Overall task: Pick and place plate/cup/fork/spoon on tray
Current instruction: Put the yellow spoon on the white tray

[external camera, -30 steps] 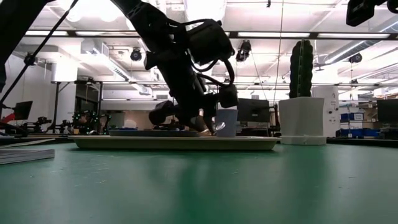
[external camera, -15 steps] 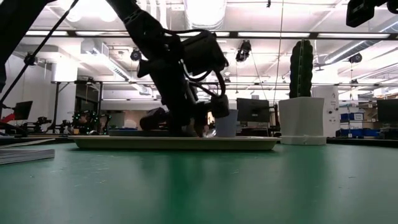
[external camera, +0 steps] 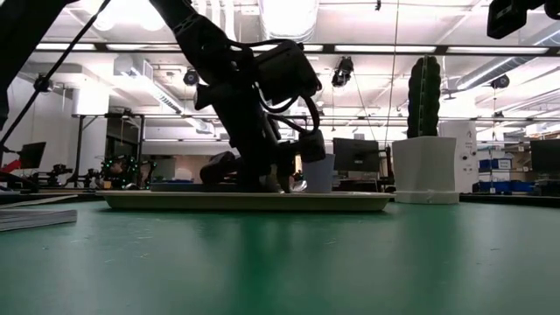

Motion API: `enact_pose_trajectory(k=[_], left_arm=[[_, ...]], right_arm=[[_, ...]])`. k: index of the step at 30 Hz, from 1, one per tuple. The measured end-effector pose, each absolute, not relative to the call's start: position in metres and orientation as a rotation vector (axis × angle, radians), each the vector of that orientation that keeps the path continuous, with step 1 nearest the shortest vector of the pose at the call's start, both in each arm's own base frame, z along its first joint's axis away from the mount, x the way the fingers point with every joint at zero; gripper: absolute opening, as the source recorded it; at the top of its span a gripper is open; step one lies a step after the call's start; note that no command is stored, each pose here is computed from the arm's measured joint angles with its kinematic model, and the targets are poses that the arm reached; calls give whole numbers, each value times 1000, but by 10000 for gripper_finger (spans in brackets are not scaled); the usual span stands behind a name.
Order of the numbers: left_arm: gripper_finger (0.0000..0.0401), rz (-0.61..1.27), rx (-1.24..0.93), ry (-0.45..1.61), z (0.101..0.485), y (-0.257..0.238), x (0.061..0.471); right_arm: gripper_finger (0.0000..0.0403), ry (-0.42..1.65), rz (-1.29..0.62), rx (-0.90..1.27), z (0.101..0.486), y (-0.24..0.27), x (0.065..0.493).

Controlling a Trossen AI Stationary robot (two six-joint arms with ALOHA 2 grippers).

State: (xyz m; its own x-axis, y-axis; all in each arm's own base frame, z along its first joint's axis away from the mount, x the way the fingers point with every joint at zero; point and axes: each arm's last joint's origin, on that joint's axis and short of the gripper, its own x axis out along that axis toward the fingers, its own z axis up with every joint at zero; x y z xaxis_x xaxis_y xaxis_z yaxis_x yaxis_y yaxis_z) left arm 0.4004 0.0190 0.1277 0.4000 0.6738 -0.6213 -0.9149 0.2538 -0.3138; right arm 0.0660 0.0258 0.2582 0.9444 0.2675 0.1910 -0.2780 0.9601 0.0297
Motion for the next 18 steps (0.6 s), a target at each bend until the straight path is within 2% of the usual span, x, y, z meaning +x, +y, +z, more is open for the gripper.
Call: enact_pose_trajectory(k=[14,18], left_arm=[[52,1097,-733,358,130,19,404],[70,1096,-735,355,130,19,404]], right_arm=[[139,-187,278,57,258,26,66],[139,-187,278,57,258,26,66]])
